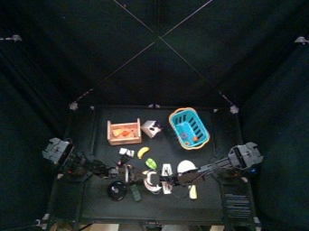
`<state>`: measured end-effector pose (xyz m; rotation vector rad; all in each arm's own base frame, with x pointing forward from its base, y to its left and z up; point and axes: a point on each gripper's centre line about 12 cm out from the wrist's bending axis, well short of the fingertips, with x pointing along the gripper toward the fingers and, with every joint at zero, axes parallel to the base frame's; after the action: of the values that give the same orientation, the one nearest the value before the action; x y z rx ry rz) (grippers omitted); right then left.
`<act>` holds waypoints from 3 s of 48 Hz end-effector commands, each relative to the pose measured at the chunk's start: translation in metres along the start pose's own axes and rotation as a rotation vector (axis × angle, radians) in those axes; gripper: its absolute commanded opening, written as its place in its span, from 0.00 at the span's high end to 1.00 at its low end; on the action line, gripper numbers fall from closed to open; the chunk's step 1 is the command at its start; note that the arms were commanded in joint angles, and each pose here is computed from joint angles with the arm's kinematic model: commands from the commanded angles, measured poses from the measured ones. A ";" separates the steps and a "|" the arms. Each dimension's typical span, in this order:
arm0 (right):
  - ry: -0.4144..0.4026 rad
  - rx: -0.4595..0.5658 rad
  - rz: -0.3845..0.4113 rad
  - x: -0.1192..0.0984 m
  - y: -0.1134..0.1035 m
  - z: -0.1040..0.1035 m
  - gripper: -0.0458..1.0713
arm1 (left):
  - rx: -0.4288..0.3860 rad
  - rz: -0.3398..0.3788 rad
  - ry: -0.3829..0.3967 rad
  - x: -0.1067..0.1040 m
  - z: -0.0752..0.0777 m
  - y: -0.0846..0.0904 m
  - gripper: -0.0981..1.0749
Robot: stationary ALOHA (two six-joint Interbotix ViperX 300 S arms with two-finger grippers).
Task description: Drop egg shell in pot
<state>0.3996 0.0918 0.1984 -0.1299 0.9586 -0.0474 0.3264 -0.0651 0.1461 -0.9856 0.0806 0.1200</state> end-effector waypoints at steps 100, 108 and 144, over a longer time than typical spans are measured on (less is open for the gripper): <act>-0.595 0.268 0.387 -0.066 -0.033 -0.037 0.06 | 0.116 -0.114 0.064 0.007 0.004 -0.010 0.41; -0.599 0.275 0.385 -0.058 -0.038 -0.041 0.06 | 0.149 -0.135 0.074 0.010 0.008 -0.010 0.41; -0.386 0.154 0.249 -0.016 -0.031 -0.030 0.06 | 0.187 -0.140 0.090 0.003 0.015 -0.002 0.41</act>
<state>0.3617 0.0587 0.1863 0.1373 0.5941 0.1333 0.3277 -0.0529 0.1464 -0.8092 0.1308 -0.0390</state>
